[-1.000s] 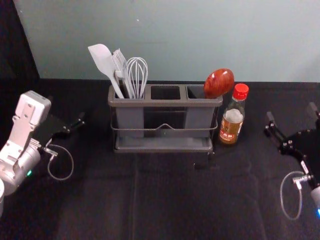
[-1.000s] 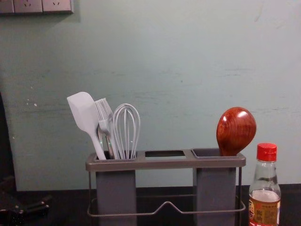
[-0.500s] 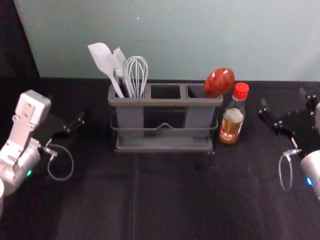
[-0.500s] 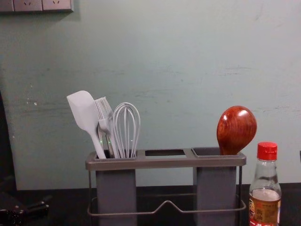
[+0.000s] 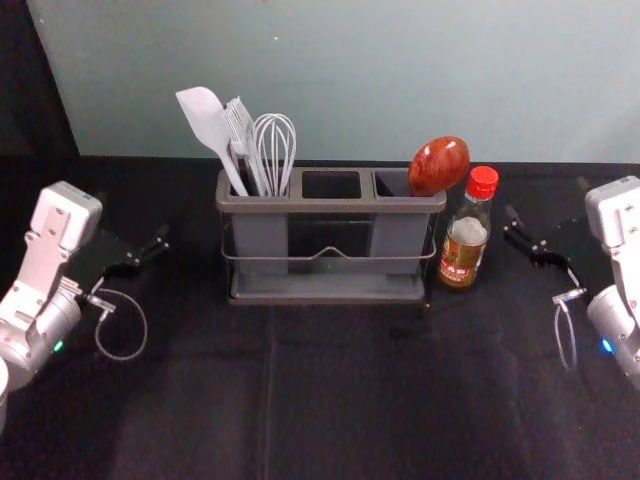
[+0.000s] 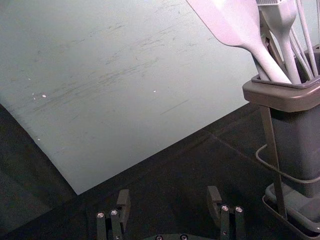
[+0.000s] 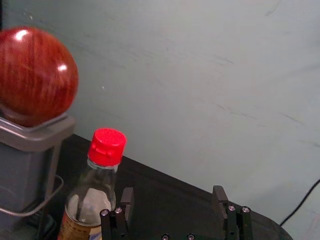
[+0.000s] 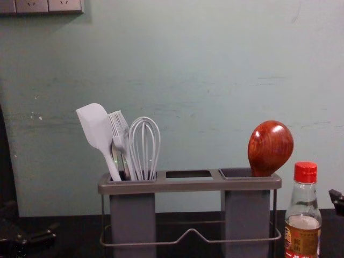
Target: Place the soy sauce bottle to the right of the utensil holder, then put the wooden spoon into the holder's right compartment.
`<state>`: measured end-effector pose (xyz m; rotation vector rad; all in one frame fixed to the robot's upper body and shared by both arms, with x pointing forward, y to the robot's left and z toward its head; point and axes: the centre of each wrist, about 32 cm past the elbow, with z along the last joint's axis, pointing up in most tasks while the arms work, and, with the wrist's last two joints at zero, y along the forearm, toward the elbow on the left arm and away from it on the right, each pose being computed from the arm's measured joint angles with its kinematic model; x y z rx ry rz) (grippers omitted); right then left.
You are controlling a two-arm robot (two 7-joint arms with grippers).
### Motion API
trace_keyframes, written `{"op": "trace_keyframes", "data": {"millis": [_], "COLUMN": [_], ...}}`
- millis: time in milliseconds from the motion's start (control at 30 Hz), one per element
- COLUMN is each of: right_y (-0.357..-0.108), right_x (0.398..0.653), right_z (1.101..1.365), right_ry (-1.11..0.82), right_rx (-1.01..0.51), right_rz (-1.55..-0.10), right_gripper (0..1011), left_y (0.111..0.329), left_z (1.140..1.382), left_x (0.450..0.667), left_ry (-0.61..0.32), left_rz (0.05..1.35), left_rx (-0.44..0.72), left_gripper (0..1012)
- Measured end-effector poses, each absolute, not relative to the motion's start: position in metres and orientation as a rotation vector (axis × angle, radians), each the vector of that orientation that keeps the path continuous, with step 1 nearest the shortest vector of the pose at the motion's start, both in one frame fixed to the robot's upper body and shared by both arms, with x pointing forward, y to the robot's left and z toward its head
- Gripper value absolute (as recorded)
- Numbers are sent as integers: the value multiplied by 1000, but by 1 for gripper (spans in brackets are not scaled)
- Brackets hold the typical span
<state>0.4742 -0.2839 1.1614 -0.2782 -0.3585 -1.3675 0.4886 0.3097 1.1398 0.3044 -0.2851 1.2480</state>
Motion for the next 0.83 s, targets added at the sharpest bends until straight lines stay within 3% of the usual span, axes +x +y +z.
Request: {"op": "trace_keyframes", "data": {"millis": [833], "right_y": [-283], "right_x": [475], "right_z": [1161], "right_ry": [-368], "right_rx": [-299], "right_rz": [-1389], "right_gripper": [1003], "left_y": [310], "left_z": [1140], "left_x": [489], "left_ry": [-285], "left_rz": [1248], "left_rx": [304], "left_gripper": [1005]}}
